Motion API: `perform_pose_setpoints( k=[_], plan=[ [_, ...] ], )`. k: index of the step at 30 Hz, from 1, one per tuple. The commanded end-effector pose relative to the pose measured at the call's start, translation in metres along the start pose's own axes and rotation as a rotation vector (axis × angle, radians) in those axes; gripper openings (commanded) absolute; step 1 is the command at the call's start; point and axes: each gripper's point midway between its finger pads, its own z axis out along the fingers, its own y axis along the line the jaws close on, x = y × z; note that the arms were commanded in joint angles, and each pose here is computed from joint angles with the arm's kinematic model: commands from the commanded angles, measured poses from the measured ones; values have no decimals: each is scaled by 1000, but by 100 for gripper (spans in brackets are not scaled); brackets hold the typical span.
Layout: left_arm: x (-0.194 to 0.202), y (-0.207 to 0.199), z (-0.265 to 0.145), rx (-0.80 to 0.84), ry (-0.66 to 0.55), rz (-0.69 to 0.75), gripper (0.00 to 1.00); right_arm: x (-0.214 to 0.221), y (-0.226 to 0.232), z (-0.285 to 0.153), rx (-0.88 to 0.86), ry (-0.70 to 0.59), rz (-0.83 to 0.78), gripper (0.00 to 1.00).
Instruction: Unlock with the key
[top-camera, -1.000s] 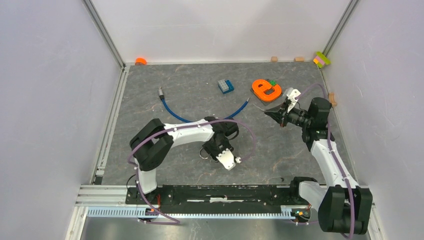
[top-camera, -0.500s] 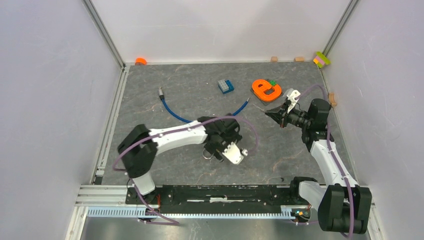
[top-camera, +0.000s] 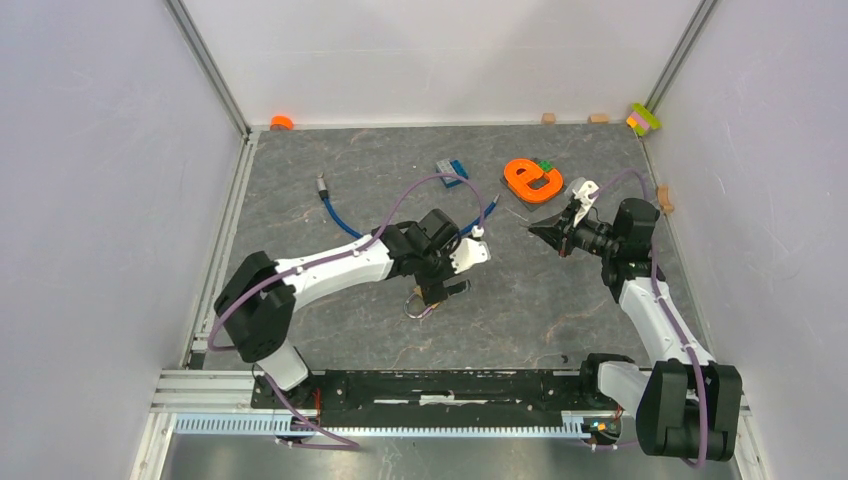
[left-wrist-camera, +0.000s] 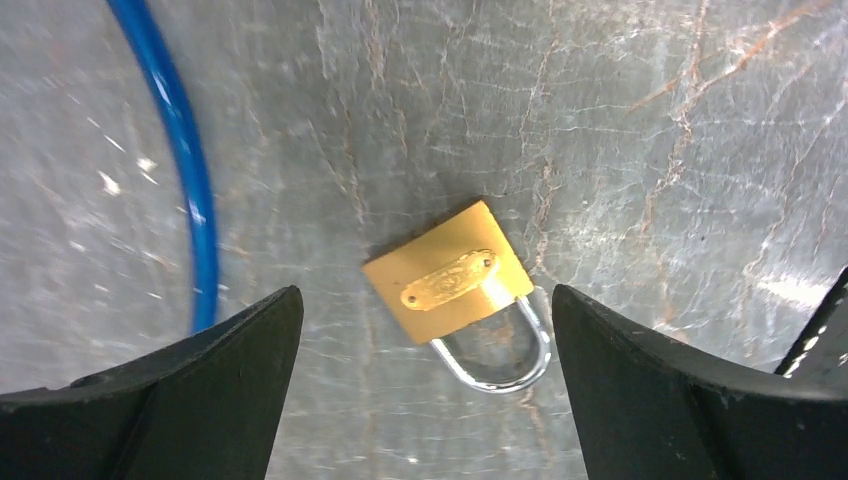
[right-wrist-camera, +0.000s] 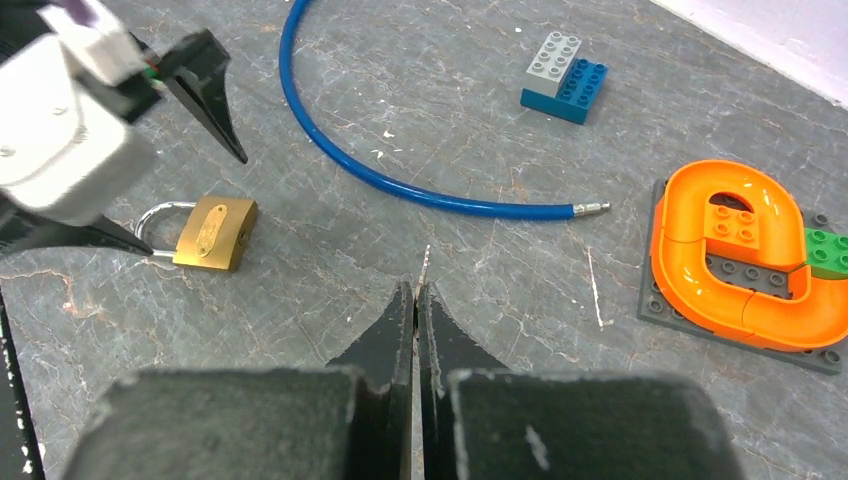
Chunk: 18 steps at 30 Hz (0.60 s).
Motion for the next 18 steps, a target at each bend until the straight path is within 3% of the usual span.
perform_pose_setpoints(
  k=[1, 7, 18],
  plan=[
    [13, -5, 14, -52, 58, -320, 100, -5, 0, 1, -9, -21, -8, 0],
    [32, -7, 33, -72, 120, -415, 100, -4, 0, 1, -8, -20, -10, 0],
    [50, -15, 49, -67, 180, -445, 100, 1, 0, 2, -16, -12, 3, 0]
  ],
)
